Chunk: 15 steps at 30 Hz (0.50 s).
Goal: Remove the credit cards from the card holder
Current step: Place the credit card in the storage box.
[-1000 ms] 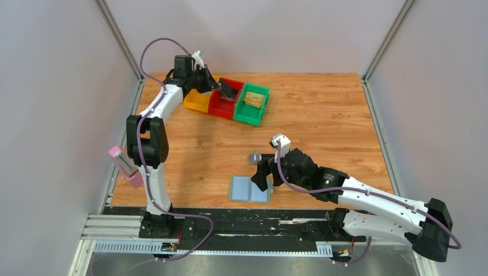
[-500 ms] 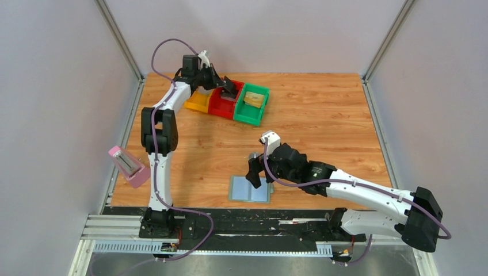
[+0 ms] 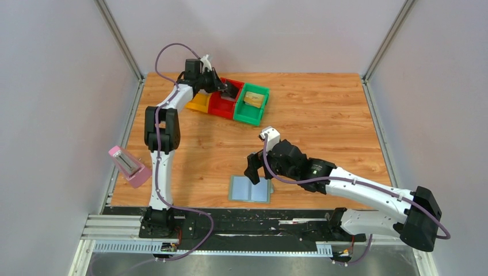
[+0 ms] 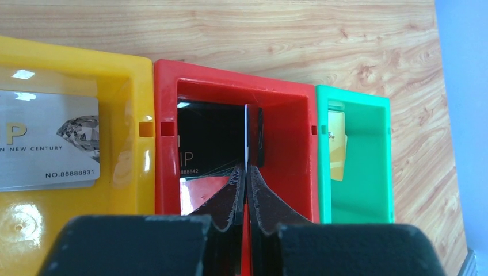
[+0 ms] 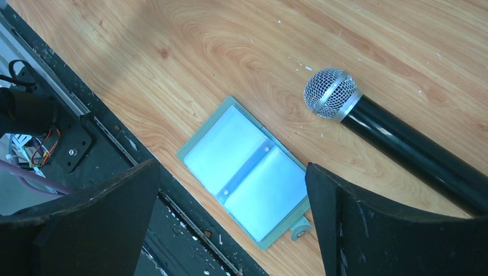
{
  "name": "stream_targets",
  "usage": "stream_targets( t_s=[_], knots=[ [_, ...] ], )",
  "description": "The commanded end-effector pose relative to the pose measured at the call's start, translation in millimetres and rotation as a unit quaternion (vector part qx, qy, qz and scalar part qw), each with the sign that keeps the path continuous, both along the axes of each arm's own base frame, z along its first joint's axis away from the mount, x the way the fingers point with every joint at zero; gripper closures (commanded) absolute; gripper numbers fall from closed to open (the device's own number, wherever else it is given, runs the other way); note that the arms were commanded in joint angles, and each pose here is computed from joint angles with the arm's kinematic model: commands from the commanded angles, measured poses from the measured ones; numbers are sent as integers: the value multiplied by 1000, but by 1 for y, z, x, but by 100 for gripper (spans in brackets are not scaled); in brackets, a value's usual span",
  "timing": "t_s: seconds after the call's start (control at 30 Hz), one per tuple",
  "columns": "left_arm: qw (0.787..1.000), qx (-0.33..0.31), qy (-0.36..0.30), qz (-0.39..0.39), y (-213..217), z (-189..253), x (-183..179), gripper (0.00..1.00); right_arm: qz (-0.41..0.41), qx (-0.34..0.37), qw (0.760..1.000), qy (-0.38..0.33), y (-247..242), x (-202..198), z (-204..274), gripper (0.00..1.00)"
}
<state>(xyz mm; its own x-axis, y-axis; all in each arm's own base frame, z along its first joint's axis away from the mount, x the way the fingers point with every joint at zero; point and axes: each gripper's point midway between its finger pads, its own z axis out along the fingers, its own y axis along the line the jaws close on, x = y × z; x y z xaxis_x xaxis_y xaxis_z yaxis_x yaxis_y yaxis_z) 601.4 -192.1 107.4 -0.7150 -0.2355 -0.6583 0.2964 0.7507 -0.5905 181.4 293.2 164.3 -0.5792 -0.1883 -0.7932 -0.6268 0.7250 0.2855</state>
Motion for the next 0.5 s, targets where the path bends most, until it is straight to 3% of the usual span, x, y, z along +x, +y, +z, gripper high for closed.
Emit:
stream_targets(
  t_s=[0.0,0.47],
  knots=[
    [999,1,-52,-7,0,21,17,92,4,19,1000,-19,10,8,21,0],
    [998,6,-57,-4,1,21,24,75,6,22,1000,-21,14,10,26,0]
  ],
)
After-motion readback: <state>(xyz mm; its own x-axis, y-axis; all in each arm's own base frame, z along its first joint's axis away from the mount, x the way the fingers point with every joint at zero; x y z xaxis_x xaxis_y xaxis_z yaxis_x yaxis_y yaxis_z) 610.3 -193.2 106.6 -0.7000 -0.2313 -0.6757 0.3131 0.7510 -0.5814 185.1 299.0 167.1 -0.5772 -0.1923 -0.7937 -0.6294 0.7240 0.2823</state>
